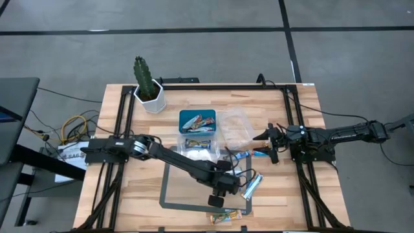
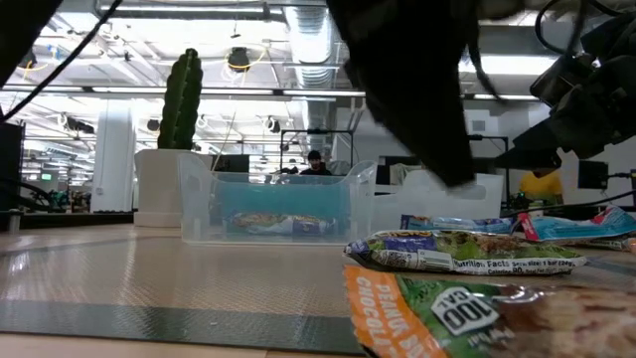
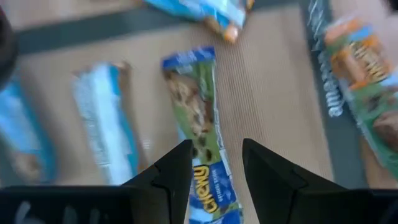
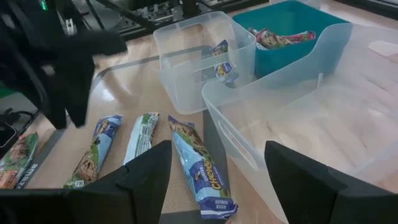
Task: Pick and place Granola Bars by type
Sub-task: Put the blue granola bar into the left transparent bin
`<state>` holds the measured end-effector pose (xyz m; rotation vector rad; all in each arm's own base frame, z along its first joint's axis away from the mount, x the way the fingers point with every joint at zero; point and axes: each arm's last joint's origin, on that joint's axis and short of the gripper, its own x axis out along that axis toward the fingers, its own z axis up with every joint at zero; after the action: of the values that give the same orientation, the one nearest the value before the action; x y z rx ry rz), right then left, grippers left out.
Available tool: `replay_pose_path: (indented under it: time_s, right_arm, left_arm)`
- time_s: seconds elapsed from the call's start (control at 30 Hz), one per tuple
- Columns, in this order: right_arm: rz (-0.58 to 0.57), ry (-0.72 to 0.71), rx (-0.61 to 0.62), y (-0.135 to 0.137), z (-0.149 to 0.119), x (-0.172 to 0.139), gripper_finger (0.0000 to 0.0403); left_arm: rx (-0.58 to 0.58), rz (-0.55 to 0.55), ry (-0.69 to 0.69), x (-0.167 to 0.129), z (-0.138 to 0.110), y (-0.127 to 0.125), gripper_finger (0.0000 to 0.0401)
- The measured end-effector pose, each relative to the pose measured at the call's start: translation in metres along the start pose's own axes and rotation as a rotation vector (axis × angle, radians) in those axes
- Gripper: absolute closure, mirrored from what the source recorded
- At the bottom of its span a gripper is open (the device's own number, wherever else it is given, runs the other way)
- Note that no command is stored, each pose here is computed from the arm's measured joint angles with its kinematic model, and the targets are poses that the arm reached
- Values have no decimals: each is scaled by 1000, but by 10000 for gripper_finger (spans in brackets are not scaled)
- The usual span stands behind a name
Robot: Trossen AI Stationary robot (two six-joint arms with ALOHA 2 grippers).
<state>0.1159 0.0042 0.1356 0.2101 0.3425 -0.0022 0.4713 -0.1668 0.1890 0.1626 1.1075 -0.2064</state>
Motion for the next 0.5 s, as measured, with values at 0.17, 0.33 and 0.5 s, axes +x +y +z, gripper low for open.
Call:
replay_pose_path:
  time_s: [0.17,0.33,0.5]
  right_arm:
    - [0,-1,0,0,0,0,154]
    - [1,-2,0,0,0,0,154]
    - [2,-4,0,0,0,0,154]
  left_arm:
    - [-25,-31,45,14,-2,4,266]
    - [-27,3,74,20,-5,6,266]
    - [-26,40,90,19,-7,8,266]
